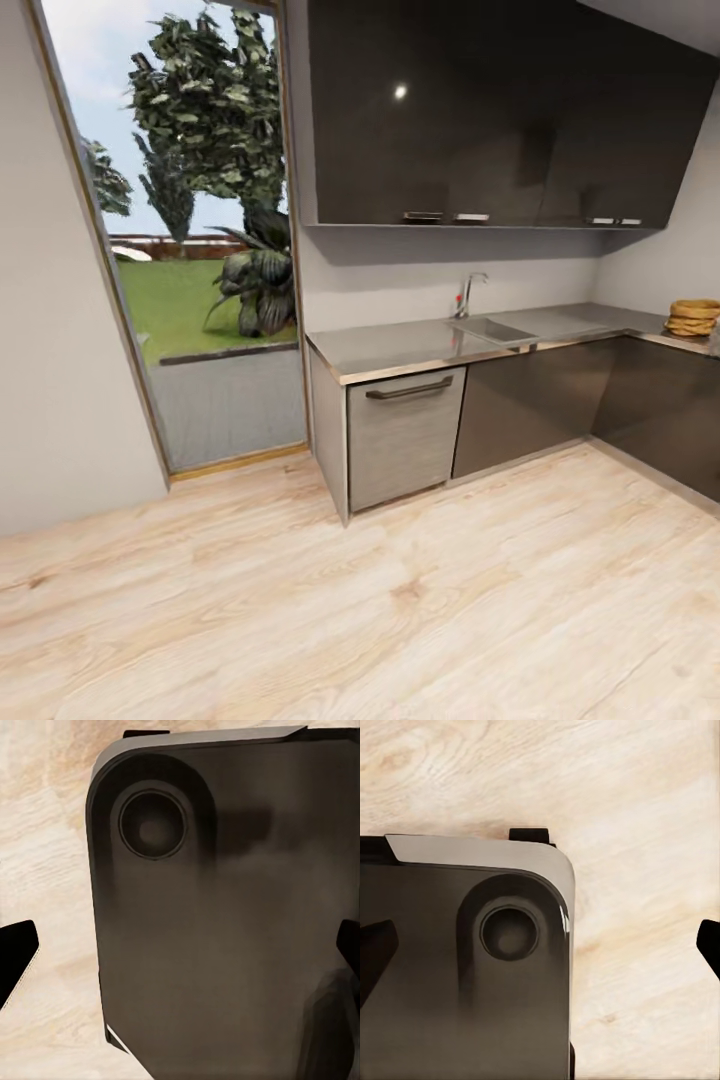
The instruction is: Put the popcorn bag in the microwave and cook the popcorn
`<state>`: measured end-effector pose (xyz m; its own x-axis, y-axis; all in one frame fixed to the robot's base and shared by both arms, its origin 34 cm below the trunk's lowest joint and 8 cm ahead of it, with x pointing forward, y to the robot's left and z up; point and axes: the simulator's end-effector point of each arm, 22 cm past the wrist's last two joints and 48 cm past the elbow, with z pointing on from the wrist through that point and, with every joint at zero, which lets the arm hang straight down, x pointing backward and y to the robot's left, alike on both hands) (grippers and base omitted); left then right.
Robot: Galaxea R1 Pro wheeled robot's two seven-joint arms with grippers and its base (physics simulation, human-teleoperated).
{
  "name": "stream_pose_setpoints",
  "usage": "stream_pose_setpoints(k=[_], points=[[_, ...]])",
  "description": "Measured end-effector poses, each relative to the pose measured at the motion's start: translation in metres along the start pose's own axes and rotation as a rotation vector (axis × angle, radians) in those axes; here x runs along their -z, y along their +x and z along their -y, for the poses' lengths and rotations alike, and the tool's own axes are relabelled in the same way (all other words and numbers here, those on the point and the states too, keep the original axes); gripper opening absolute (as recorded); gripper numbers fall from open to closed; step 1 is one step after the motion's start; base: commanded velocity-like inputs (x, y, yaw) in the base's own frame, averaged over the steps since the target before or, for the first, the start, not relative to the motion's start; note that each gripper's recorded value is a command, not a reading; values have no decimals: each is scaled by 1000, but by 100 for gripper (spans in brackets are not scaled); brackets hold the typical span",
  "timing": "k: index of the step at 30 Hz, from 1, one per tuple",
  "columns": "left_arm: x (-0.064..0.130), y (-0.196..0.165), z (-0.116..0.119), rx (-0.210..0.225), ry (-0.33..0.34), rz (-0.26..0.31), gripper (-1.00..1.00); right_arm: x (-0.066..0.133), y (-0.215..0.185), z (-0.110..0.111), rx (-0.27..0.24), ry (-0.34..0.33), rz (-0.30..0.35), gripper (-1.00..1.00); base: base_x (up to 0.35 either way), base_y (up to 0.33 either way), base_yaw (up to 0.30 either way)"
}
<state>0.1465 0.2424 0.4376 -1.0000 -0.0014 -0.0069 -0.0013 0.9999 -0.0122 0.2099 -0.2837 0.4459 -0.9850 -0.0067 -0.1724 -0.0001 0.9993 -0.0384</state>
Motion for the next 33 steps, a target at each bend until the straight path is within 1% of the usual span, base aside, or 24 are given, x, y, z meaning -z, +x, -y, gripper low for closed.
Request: stream_pose_setpoints(k=[33], points=[[0,0,0,0,0,0,100,0,0,0,0,0,0,100,0,0,-295]])
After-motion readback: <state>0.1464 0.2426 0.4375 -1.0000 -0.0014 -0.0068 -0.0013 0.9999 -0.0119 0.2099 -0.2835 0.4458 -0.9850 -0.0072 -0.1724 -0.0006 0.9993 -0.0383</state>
